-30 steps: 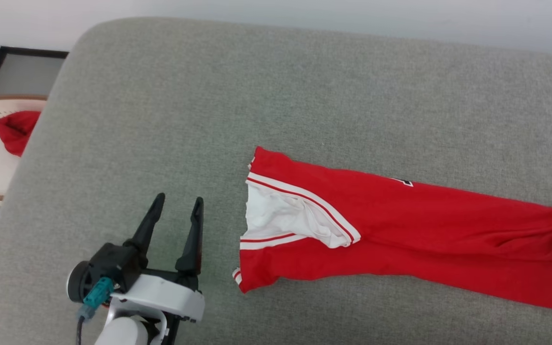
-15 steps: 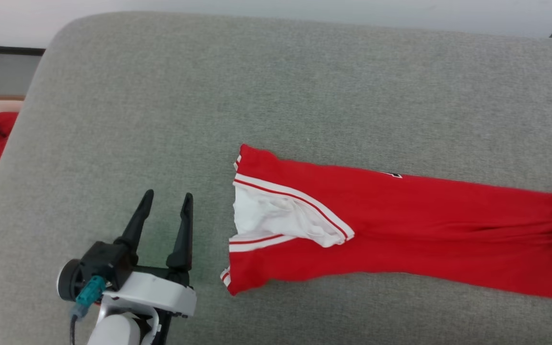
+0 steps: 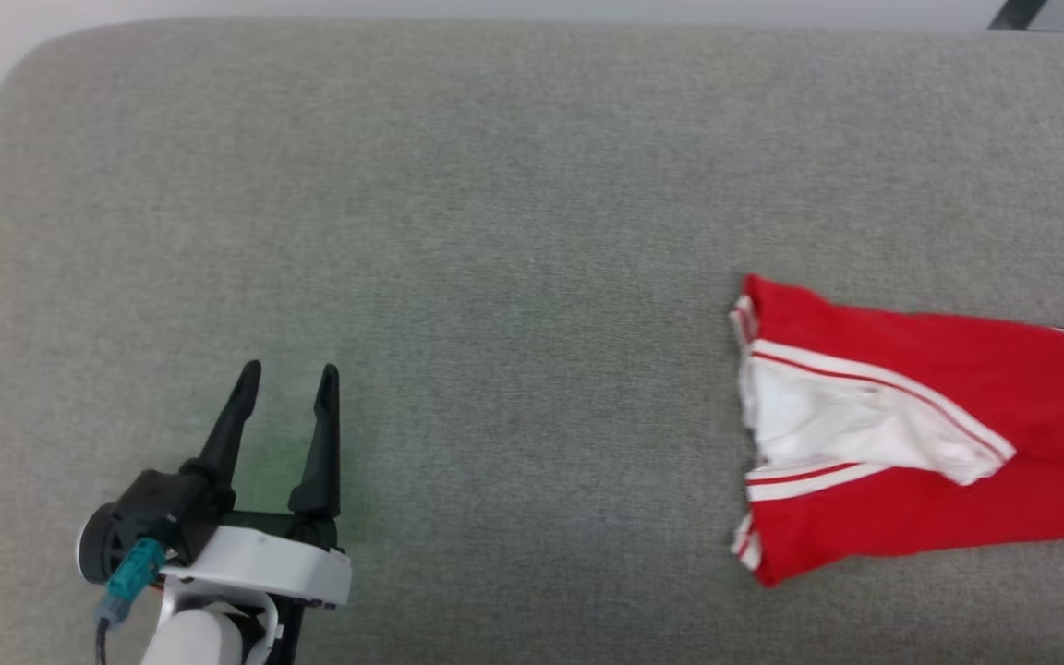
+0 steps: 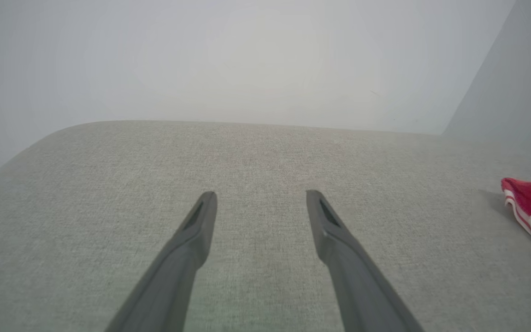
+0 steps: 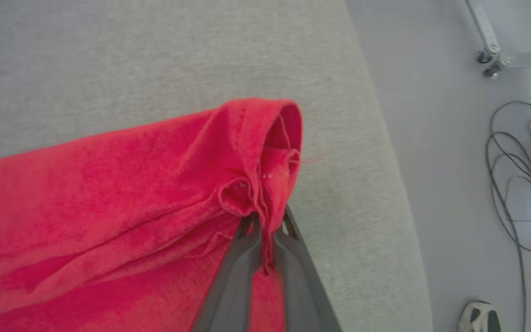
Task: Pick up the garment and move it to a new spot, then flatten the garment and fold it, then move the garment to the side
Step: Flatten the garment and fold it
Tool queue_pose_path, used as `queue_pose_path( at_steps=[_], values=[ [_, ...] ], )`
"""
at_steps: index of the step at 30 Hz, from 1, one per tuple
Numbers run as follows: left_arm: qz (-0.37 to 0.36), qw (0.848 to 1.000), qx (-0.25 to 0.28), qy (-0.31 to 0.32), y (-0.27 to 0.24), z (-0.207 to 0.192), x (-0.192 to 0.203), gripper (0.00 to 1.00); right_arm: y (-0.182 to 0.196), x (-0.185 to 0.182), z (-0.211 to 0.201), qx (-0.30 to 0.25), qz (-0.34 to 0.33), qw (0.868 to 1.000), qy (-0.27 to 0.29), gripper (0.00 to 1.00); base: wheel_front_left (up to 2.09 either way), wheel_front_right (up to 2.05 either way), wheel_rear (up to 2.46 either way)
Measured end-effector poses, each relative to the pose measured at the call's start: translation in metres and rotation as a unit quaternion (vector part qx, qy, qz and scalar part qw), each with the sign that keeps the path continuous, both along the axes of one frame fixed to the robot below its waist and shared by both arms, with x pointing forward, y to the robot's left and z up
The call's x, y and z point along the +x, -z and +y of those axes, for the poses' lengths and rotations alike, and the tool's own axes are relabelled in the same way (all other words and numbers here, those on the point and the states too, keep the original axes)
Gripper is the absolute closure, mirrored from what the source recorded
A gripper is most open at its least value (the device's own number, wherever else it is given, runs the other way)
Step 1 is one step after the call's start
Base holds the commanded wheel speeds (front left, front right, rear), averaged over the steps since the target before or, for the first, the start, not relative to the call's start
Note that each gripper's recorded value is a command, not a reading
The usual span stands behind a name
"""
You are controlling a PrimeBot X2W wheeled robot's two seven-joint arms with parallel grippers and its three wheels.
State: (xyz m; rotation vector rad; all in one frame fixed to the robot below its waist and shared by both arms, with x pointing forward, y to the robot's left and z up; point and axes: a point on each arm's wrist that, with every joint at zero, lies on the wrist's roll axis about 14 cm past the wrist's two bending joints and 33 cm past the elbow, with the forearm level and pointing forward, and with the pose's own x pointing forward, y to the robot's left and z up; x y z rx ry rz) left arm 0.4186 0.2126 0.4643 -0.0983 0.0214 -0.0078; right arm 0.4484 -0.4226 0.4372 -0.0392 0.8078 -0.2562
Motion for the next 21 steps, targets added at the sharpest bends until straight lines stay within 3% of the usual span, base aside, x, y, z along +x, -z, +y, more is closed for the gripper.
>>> queue_pose_path(
  at_steps=[4, 7, 12, 16, 21],
  values=[
    [0.005, 1.0, -0.004, 0.008, 0.005, -0.006, 0.004, 0.0, -0.003, -0.006, -0.013, -0.009, -0.01, 1.0, 0.02, 1.0, 0.0, 0.0, 0.0],
    [0.004, 1.0, -0.004, 0.012, 0.004, -0.01, 0.004, 0.0, 0.005, -0.002, 0.013, 0.029, -0.014, 0.999, 0.002, 1.0, 0.0, 0.0, 0.0],
    [-0.001, 1.0, -0.007, 0.013, 0.0, -0.011, 0.002, 0.0, -0.014, 0.013, 0.071, 0.07, -0.041, 0.994, -0.076, 1.0, 0.0, 0.0, 0.0],
    [-0.002, 1.0, -0.009, 0.009, -0.002, -0.009, -0.005, 0.0, -0.024, 0.007, 0.14, 0.121, -0.048, 0.978, -0.163, 1.0, 0.0, 0.0, 0.0],
    [-0.004, 1.0, -0.019, 0.009, -0.004, -0.013, -0.01, 0.0, -0.05, -0.004, 0.227, 0.165, -0.074, 0.944, -0.276, 1.0, 0.0, 0.0, 0.0]
  ],
)
